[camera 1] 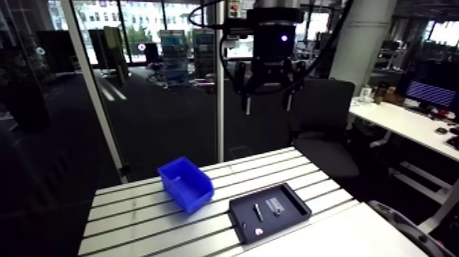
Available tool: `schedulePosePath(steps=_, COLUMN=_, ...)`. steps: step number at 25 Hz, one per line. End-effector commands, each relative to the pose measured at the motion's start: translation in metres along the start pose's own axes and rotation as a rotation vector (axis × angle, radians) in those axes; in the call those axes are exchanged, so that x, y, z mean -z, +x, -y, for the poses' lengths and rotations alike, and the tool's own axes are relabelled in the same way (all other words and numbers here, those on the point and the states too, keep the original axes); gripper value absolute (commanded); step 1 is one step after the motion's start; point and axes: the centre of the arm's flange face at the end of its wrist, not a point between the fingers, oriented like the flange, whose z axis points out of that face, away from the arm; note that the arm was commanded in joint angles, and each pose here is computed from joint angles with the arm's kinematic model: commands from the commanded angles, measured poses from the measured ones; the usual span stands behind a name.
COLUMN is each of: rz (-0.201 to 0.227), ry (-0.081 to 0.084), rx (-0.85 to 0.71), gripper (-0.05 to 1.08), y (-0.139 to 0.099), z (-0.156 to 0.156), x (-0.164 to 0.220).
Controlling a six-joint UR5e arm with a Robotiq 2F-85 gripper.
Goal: Pick up the M10 bolt from the tray and put it into the blue bin.
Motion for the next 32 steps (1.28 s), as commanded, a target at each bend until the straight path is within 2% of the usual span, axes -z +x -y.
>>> schedulePosePath(steps=1, rz=-0.011, ry=0.005, rx=0.026, gripper=0.01, y=-0.002, z=-0.015, x=-0.033)
schedulePosePath(steps=5, rz=-0.021, ry=0.029, rx=0.018, gripper=0.01, y=-0.005, z=-0.025, x=-0.056)
schedulePosePath(steps=9, rz=-0.024, ry=0.036, rx=0.021, gripper=0.01, y=-0.007, z=-0.024, x=-0.077)
schedulePosePath(steps=19, rz=-0.003, ry=0.041, rx=0.017, gripper=0.01, y=0.009, z=-0.029, x=-0.117)
schedulePosePath(steps=23, rz=0.01, ry=0.043, rx=0.012, gripper=0.01, y=0.002, z=-0.024, x=-0.141)
schedulePosePath(steps=26, rz=0.001, ry=0.042, rx=0.013, gripper=0.01, y=0.0, z=-0.022, x=-0.151)
schedulePosePath(steps=32, rz=0.022, ry=0.051, rx=0.009, gripper=0.01, y=-0.006, z=-0.019, x=-0.171)
